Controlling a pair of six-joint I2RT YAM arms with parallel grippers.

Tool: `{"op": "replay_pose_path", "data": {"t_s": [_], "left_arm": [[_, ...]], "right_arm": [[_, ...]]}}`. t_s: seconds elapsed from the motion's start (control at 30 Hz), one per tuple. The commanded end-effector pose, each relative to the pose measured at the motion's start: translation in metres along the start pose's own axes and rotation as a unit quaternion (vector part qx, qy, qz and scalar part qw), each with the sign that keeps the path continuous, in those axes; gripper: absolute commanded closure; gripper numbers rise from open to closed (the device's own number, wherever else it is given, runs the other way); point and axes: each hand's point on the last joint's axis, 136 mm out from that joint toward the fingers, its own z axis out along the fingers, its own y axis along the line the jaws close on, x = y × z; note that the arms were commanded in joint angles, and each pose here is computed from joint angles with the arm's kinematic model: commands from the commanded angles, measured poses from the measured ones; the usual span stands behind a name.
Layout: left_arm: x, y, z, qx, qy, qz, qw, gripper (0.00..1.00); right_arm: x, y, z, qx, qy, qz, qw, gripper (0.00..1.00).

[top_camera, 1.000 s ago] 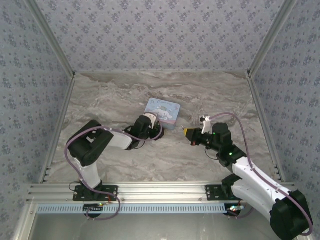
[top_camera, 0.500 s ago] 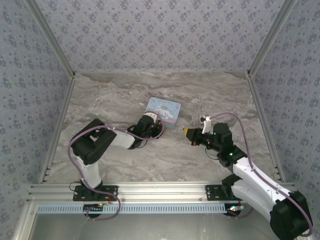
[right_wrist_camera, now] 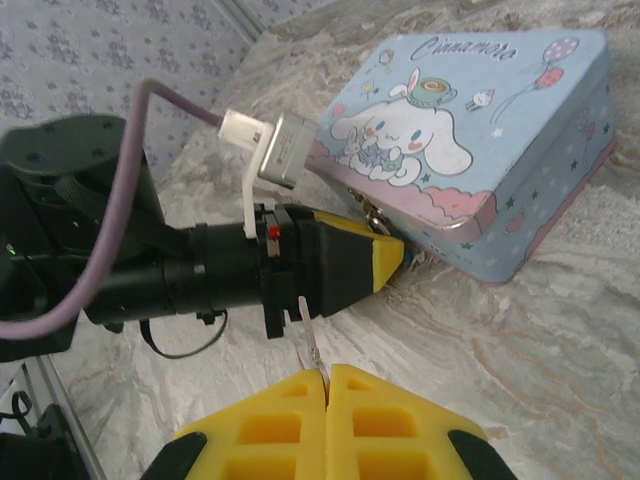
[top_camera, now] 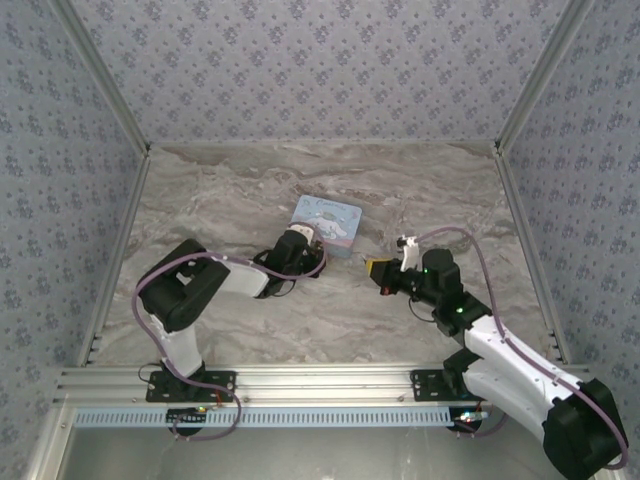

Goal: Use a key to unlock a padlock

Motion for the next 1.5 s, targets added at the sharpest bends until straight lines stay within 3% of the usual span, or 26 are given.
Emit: {"op": "replay_pose_path", "data": {"t_s": [0.0,0.67,0.97,1.47], "left_arm": [[-0.009,-0.024,-0.014,0.036,0.004,-0.027,0.999,0.79],[-0.038,-0.083,-0.054,0.135,0.004,-0.213,0.968,0.83],[-0.041,-0.091,-0.060,0.144,0.001,-0.254,0.957,0.83],[-0.043,-0.098,-0.064,0.152,-0.003,-0.266,0.952,0.84]], "right_arm": [[0.012,-0.006,0.005,0.017,0.006,-0.034,0.999,1.00],[0.053,-0.014,0.027,0.035,0.011,-0.155,0.987,1.00],[0.056,-0.019,0.044,0.041,0.012,-0.171,0.984,1.00],[0.048,-0.025,0.065,0.058,-0.004,-0.188,0.980,1.00]]}}
